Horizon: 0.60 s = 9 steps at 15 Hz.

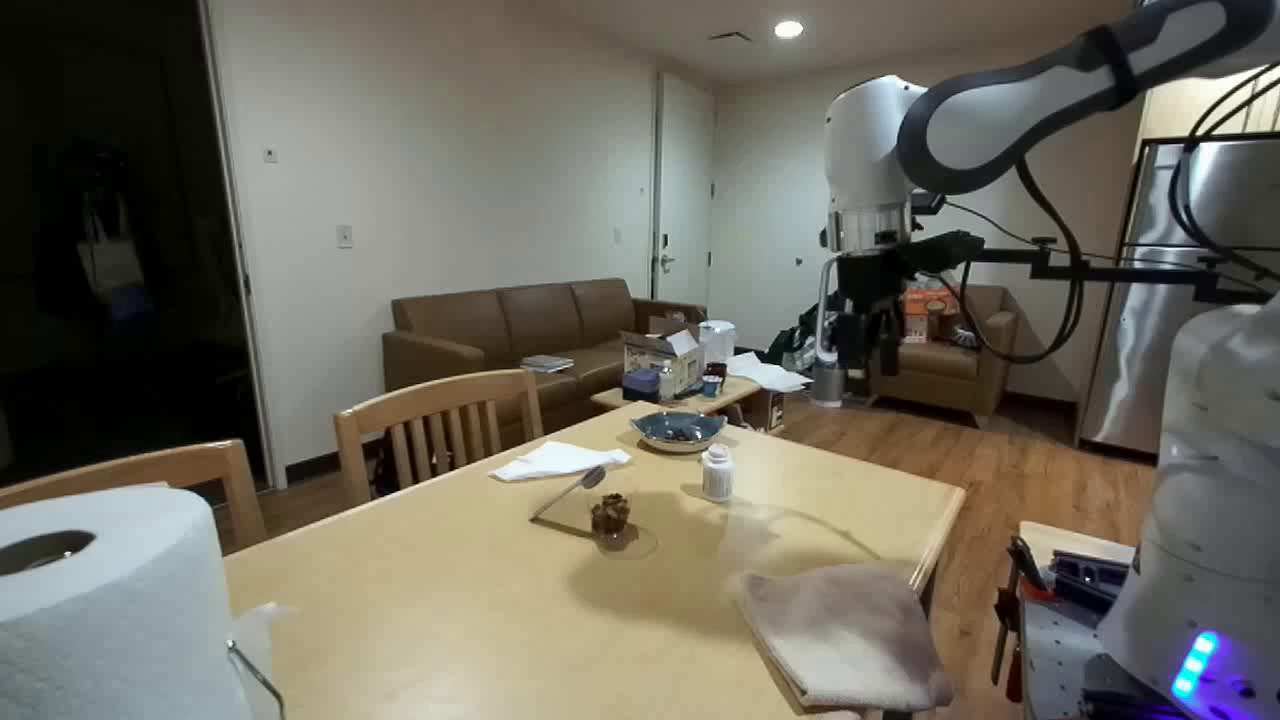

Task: Use the towel to wipe the table

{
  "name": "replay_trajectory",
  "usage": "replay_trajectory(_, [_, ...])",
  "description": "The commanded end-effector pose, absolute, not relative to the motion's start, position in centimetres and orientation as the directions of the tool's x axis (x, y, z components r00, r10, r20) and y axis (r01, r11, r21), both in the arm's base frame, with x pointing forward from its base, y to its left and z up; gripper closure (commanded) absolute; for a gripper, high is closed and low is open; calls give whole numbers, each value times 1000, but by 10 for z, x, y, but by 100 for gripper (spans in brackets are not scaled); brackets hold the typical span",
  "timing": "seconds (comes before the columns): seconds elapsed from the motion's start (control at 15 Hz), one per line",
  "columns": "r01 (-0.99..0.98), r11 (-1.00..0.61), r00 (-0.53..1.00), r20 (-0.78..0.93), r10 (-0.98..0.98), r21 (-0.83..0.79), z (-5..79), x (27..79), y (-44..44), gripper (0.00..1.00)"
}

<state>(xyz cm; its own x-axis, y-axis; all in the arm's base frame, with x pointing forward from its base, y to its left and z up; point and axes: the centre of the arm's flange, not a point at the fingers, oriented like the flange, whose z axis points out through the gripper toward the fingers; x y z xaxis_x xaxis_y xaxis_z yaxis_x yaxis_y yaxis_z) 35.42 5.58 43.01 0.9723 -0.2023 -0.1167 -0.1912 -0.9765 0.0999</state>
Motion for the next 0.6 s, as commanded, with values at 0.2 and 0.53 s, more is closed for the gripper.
replay_trajectory(0.2, [-191,-976,972,-117,-202,100,430,354,56,0])
replay_trajectory(0.53, [-180,-980,976,-111,-189,89,423,357,58,0])
